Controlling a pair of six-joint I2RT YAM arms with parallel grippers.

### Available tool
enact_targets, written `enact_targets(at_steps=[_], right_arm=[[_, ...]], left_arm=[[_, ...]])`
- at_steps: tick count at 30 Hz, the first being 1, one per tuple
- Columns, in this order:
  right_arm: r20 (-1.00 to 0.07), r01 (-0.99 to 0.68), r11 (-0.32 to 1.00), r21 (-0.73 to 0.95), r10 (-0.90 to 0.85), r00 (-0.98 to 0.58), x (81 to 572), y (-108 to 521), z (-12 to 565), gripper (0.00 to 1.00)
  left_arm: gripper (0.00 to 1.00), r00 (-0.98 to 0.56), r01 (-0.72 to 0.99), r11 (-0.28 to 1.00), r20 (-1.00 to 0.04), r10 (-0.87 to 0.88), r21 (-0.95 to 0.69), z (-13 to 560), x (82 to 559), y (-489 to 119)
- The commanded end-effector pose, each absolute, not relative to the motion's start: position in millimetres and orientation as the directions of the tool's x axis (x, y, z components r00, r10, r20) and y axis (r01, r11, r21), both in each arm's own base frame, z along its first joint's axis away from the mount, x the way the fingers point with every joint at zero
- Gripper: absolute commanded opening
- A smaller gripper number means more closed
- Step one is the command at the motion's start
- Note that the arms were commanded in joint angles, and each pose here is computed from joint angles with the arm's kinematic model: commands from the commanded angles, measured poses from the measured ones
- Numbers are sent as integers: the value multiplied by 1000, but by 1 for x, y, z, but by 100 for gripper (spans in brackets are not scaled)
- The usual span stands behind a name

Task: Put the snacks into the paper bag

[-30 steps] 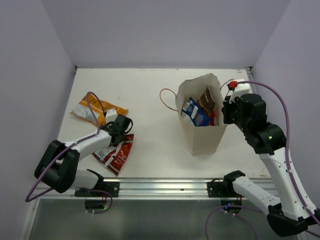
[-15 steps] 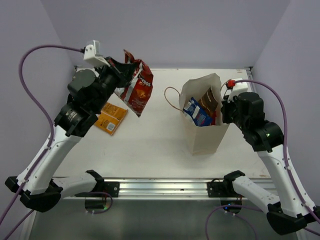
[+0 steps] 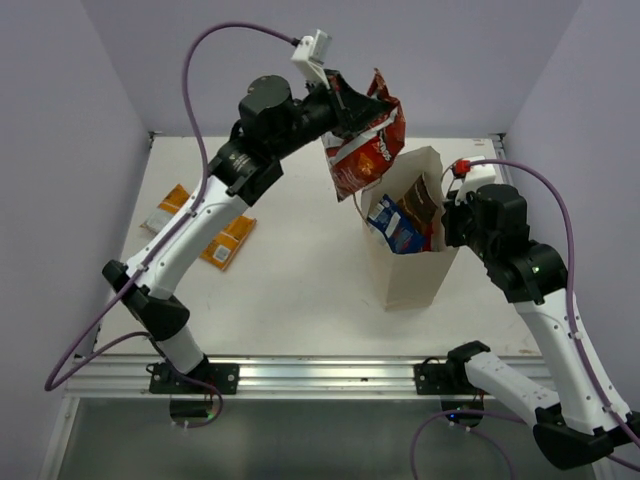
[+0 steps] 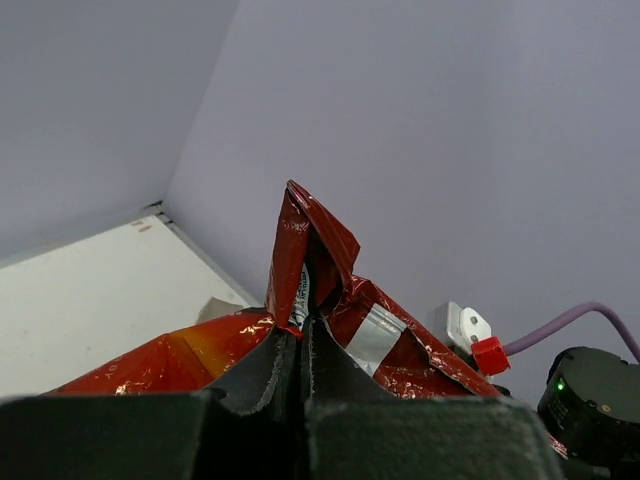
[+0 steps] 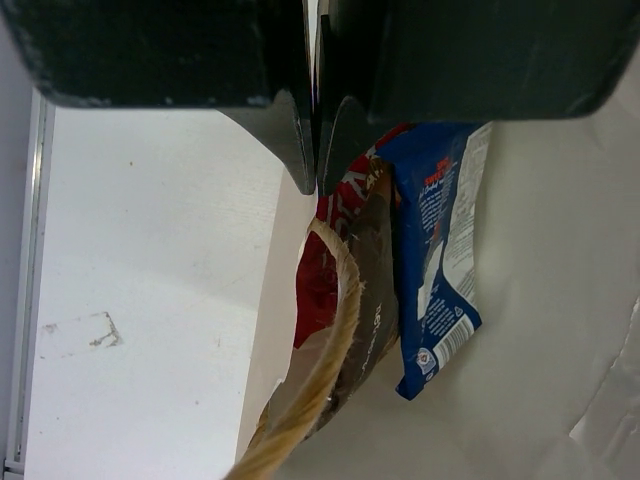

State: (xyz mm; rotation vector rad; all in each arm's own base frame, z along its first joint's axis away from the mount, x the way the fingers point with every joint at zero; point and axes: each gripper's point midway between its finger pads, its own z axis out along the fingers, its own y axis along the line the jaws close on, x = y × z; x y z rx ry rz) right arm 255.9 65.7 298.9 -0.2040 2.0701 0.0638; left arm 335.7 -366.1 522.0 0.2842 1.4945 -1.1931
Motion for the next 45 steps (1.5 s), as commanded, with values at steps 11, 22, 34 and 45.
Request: enact_targets(at_steps=[11,22,34,45], right_arm=[[-889,-184,982,-38,-117,-443,259,69,308,2],[-885,-182,982,-42,-121,-450,261,70,305,2],[-882,-184,982,-45,-126,-454,261,70,303,2],[-885,-184,982,-44,-124,-448,259,70,304,2]], left_arm=[[0,-276,906,147,-816,-508,-398,618,275,-421],[0,-309,927,23,-797,-519,-374,622,264,-435],[0,-316,933,-19,-789,-527,-360,624,261,-440],[0,-429,888,12,-837,-340,-460,525,268,-485]])
